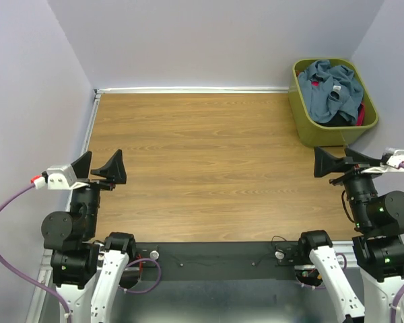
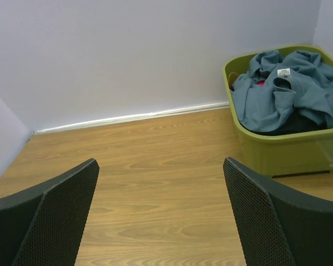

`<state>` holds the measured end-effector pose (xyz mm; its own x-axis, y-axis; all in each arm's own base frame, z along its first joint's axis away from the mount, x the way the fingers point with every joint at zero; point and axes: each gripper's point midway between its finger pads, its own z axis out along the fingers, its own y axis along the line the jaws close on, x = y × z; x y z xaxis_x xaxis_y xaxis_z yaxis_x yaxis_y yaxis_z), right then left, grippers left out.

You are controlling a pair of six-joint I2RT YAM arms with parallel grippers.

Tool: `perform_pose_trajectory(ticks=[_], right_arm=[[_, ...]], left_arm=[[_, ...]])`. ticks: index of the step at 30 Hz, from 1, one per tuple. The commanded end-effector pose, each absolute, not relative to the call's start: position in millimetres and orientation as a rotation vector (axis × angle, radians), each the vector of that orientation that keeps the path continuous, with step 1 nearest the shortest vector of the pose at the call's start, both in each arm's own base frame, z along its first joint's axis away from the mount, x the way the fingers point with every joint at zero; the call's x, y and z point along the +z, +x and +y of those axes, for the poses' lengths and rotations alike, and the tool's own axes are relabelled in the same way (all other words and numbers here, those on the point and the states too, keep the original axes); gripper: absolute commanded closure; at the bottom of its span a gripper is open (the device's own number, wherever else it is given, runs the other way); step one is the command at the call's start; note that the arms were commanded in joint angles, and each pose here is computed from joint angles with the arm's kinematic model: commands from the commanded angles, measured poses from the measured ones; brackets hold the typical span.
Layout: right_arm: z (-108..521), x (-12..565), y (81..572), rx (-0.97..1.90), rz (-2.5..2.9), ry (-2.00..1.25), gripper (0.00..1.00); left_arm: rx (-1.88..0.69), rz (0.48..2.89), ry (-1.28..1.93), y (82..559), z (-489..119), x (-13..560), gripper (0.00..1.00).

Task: Fold and stack the t-shirts
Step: Grab the tshirt from the pile

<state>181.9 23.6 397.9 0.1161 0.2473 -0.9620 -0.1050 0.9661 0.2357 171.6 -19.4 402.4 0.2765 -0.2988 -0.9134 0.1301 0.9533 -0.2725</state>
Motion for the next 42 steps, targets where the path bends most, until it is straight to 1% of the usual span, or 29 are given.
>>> perform_pose_trajectory(ticks=[1, 3, 7, 10, 11, 13, 14, 15, 17, 18, 19, 20, 21, 24, 25, 26, 28, 31, 32, 33, 34, 35, 36, 42], right_arm=[[17, 386, 197, 0.218, 1.484, 0.156, 0.00], [18, 383, 205, 0.219, 1.504, 0.165, 0.00], [15, 367, 241, 0.200, 1.599, 0.240, 0.00], [11, 367, 263, 0.162, 1.630, 0.266, 0.00], [6, 363, 281, 0.113, 1.669, 0.295, 0.00], [-3, 362, 299, 0.053, 1.698, 0.336, 0.00], [-8, 352, 317, -0.001, 1.742, 0.357, 0.00], [-10, 364, 327, -0.026, 1.733, 0.348, 0.00], [-22, 368, 343, -0.109, 1.738, 0.392, 0.00], [-26, 353, 363, -0.163, 1.785, 0.406, 0.00], [-32, 365, 369, -0.193, 1.758, 0.436, 0.00], [-42, 363, 376, -0.261, 1.758, 0.476, 0.00], [-47, 347, 393, -0.312, 1.809, 0.462, 0.00], [-61, 354, 419, -0.364, 1.814, 0.458, 0.00], [-66, 337, 436, -0.381, 1.858, 0.450, 0.00], [-72, 346, 443, -0.381, 1.840, 0.457, 0.00], [-93, 328, 459, -0.418, 1.877, 0.479, 0.02], [-117, 323, 475, -0.401, 1.883, 0.517, 0.04], [-121, 302, 486, -0.386, 1.925, 0.520, 0.04], [-134, 301, 489, -0.380, 1.920, 0.548, 0.05], [-137, 281, 499, -0.356, 1.958, 0.555, 0.05], [-140, 284, 499, -0.348, 1.950, 0.562, 0.05], [-144, 269, 507, -0.343, 1.977, 0.568, 0.05], [-157, 220, 531, -0.261, 2.055, 0.575, 0.05]], left_arm=[[-0.271, 1.300, -0.226, 186, -12, 390, 0.01], [-0.270, 1.309, -0.244, 190, -10, 387, 0.01], [-0.302, 1.351, -0.229, 198, -18, 378, 0.01], [-0.347, 1.365, -0.222, 202, -26, 375, 0.02], [-0.373, 1.364, -0.221, 202, -29, 375, 0.02], [-0.421, 1.381, -0.171, 202, -41, 369, 0.02], [-0.433, 1.385, -0.163, 201, -43, 368, 0.02], [-0.447, 1.386, -0.160, 200, -45, 366, 0.02], [-0.459, 1.379, -0.150, 195, -48, 363, 0.02], [-0.463, 1.378, -0.144, 194, -49, 361, 0.02], [-0.485, 1.383, -0.147, 193, -52, 356, 0.02], [-0.500, 1.370, -0.140, 188, -54, 357, 0.02], [-0.521, 1.357, -0.124, 186, -58, 358, 0.02], [-0.566, 1.354, -0.090, 184, -67, 354, 0.02], [-0.577, 1.364, -0.084, 185, -70, 350, 0.02], [-0.587, 1.370, -0.077, 186, -73, 348, 0.01], [-0.591, 1.379, -0.066, 189, -76, 343, 0.02], [-0.590, 1.379, -0.057, 194, -79, 333, 0.02], [-0.586, 1.379, -0.053, 196, -79, 331, 0.02], [-0.563, 1.376, -0.082, 199, -74, 330, 0.02], [-0.551, 1.388, -0.094, 202, -72, 325, 0.02], [-0.548, 1.394, -0.100, 203, -72, 322, 0.02], [-0.547, 1.392, -0.103, 204, -71, 321, 0.02], [-0.531, 1.373, -0.101, 203, -69, 318, 0.02]])
